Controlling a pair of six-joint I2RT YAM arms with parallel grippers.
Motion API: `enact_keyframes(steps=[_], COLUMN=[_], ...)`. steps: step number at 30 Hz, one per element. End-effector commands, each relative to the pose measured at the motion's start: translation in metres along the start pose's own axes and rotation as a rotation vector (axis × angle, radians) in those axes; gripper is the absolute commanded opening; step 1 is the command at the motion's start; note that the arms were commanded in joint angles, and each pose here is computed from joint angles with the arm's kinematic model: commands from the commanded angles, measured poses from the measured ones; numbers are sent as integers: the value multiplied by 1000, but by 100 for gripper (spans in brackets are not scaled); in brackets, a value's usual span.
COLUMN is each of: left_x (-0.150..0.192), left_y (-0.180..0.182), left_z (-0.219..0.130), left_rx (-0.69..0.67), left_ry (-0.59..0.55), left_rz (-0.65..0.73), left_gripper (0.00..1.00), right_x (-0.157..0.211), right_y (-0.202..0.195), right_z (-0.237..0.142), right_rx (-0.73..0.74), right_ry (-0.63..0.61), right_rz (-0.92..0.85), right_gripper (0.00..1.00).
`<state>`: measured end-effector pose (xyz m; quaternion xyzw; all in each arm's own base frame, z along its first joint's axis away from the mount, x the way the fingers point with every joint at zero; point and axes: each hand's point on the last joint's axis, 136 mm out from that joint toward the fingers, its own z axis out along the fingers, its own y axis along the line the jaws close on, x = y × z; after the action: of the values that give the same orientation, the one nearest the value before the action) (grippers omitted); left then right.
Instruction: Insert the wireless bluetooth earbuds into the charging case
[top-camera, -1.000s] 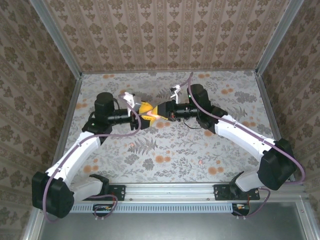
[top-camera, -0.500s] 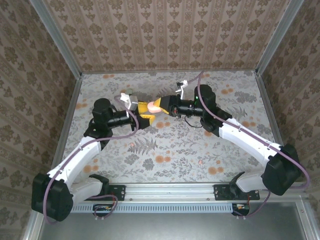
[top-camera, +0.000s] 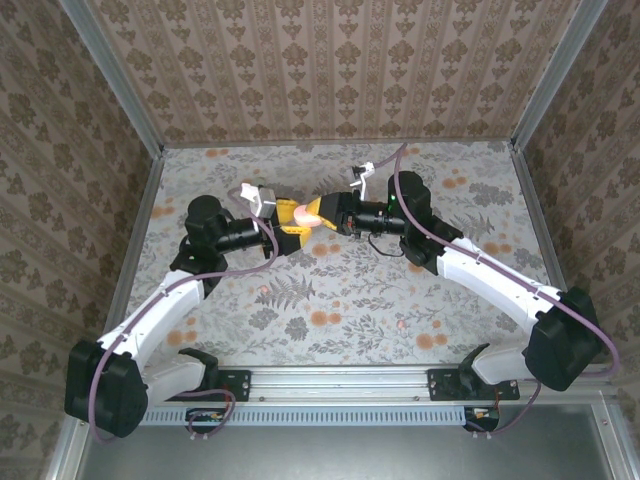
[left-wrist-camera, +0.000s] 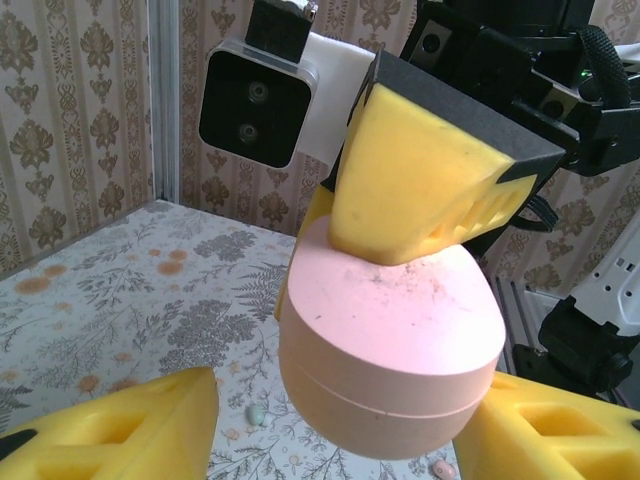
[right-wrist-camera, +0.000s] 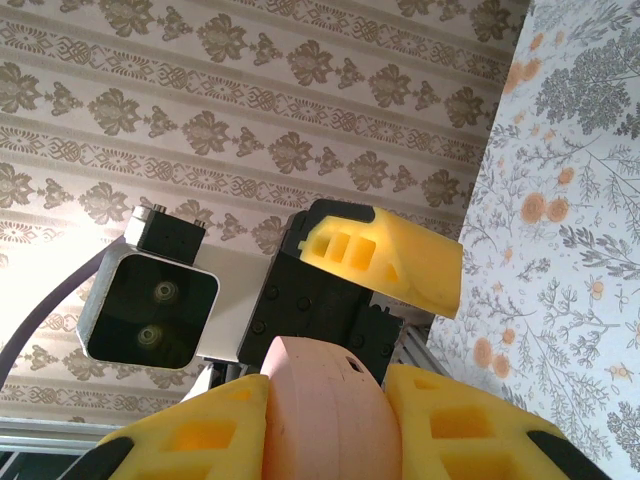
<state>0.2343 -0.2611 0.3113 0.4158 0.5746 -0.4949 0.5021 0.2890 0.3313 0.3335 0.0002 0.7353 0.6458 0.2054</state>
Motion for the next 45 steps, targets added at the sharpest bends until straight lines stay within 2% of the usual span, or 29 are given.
enact_keyframes(steps=[1, 11, 21, 27, 33, 37, 40, 45], left_x=[-18, -21, -19, -21, -18, -15, -12, -9], left_y=[-8, -14, -17, -20, -21, -21, -20, -21], left_z=[2, 6, 4, 4, 4, 5, 5, 3], left_rx=[34, 68, 67, 75, 85, 90, 88, 85], left_ry=[-36, -35, -39, -42, -35, -25, -7, 25], left_rz=[52, 62, 65, 70, 64, 57, 51, 23], left_gripper=[62, 59, 62, 59, 52, 43, 35, 24], right_x=[7, 8, 8, 9, 11, 10, 9, 7], right_y=[13, 13, 11, 7, 7, 8, 10, 15], right_z=[-2, -2, -3, -2, -2, -3, -5, -16], right_rx=[-43, -44, -38, -30, -29, -31, -34, -28], right_ry=[25, 25, 21, 24, 26, 20, 10, -1], right_rz=[-18, -20, -18, -15, -14, -17, -24, -82], right_gripper=[21, 21, 21, 21, 22, 26, 33, 58])
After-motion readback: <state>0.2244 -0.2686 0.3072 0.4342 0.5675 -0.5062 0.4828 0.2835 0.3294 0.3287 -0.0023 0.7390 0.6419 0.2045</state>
